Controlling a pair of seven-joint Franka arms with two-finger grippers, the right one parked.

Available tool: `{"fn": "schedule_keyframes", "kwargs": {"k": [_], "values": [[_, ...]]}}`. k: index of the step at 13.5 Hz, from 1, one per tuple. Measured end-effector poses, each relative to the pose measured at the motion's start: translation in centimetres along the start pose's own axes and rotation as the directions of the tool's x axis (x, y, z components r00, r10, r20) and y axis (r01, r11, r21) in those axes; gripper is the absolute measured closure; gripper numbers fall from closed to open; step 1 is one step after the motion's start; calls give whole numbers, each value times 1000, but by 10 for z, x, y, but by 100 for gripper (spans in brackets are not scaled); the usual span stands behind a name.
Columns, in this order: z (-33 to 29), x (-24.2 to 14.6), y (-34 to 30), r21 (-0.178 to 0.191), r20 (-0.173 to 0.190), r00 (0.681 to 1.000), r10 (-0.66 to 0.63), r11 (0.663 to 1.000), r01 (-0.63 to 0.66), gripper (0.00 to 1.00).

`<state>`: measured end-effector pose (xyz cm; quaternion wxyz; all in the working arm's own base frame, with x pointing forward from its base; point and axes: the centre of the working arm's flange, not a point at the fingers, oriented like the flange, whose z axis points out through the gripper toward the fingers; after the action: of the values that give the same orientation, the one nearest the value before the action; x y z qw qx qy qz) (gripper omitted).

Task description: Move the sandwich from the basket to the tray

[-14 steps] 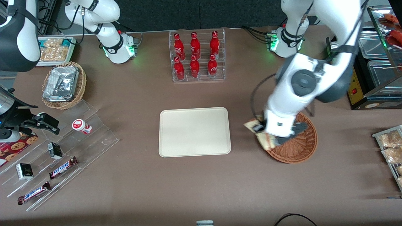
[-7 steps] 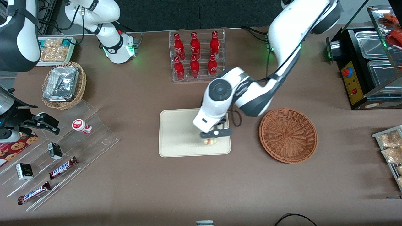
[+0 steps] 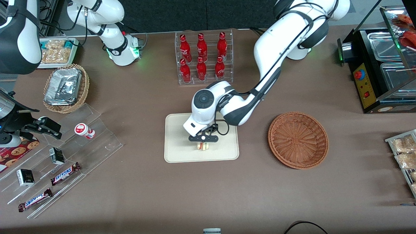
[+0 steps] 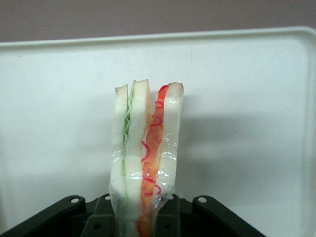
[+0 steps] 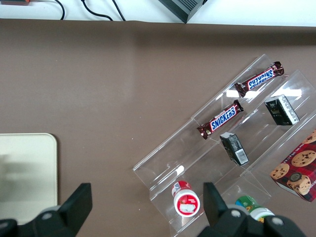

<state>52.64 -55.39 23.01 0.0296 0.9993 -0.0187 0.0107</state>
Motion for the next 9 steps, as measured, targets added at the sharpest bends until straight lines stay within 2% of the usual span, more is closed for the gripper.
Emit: {"fn": "schedule_keyframes", "kwargs": {"k": [1,2,6,9], "values": [[12,-4,4,0,1,1000,7,1000,-7,83],[21,-5,5,-7,-4,1000,6,1000,-6,77],[14,6,4,-27,-30,997,-70,997,69,37],[-38,29,-6,-34,-49,989,-136,990,135,6]]}}
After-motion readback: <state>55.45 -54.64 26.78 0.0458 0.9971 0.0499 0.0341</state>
